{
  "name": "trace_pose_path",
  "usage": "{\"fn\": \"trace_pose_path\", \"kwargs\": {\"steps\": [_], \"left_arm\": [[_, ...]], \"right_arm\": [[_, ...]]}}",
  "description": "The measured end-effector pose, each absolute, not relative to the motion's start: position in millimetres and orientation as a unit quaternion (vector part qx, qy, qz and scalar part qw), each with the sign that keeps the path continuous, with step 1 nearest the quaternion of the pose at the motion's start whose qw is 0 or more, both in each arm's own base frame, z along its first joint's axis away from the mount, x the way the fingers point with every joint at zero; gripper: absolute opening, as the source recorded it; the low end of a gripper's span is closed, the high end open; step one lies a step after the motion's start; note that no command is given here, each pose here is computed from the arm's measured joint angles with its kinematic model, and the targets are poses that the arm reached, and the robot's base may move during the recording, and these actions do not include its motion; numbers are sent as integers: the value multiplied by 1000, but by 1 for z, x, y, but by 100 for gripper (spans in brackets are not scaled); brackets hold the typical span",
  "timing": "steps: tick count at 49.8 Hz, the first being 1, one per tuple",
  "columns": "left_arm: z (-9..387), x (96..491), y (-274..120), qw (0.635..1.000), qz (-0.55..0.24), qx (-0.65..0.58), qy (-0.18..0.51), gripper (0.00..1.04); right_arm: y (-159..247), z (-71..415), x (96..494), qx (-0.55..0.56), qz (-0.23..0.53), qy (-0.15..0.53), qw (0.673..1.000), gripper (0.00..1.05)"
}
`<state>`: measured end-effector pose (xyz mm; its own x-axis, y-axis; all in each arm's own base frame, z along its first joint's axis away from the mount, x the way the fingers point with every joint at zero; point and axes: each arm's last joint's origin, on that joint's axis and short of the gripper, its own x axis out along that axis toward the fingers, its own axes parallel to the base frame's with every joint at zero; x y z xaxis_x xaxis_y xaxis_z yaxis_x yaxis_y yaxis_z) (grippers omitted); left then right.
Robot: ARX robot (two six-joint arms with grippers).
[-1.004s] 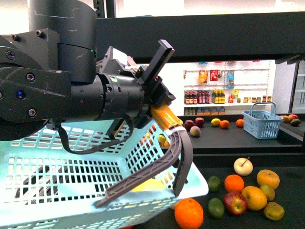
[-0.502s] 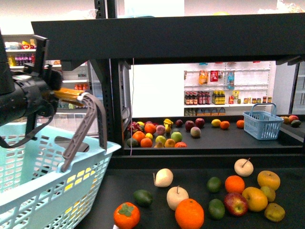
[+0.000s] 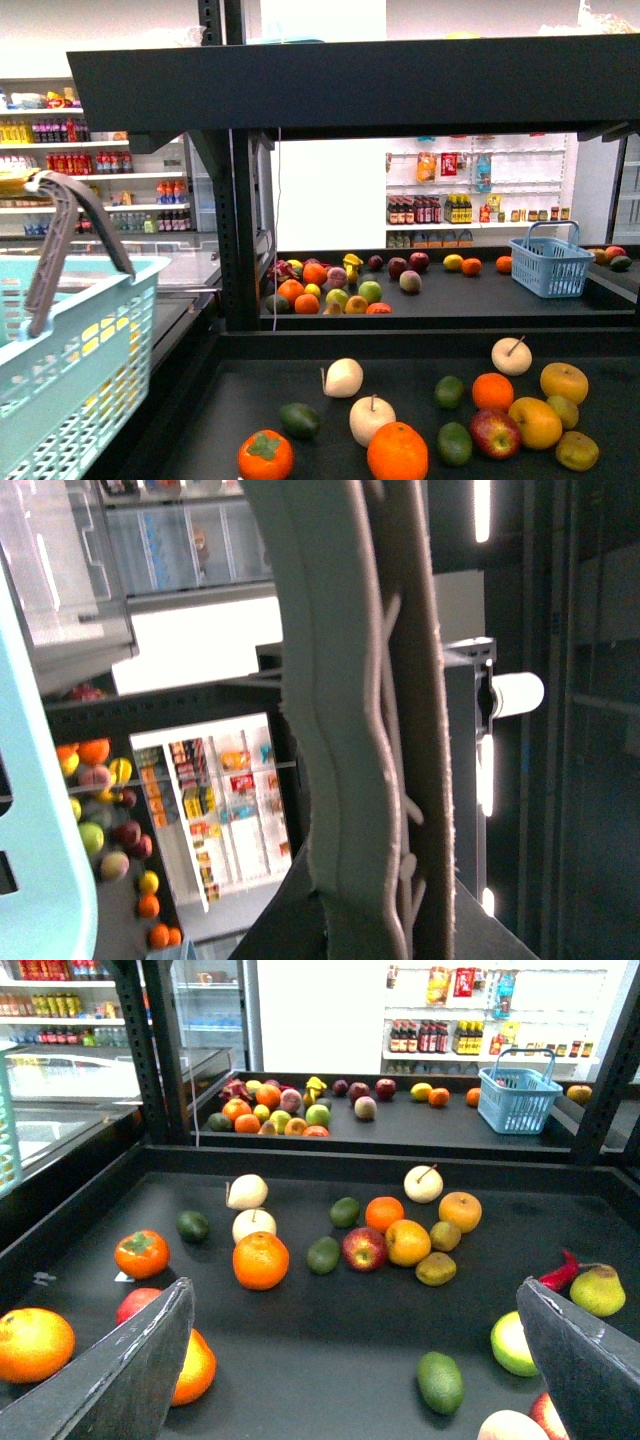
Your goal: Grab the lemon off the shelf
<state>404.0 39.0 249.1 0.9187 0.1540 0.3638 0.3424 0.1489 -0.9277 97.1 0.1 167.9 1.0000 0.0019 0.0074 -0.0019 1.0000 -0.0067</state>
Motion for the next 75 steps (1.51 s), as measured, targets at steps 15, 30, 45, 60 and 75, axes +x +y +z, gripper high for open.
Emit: {"fn": "trace_pose_path", "kwargs": {"steps": [15,30,45,60,75], "left_arm": [[205,409,73,729,-58,-647,-215,8],[201,409,74,716,-56,-662,-215,8],[201,409,75,718,-63,-661,-209,20],[199,402,84,789,-97,-591,-136,94],[233,370,71,809,-83,-568,-127,97]], "right_arm": [[0,168,97,-3,1,-4,1000,97],[0,168,97,-3,1,-4,1000,97],[0,168,97,-3,1,-4,1000,97],[0,168,97,-3,1,-4,1000,97],[0,168,97,-3,1,-4,1000,97]]}}
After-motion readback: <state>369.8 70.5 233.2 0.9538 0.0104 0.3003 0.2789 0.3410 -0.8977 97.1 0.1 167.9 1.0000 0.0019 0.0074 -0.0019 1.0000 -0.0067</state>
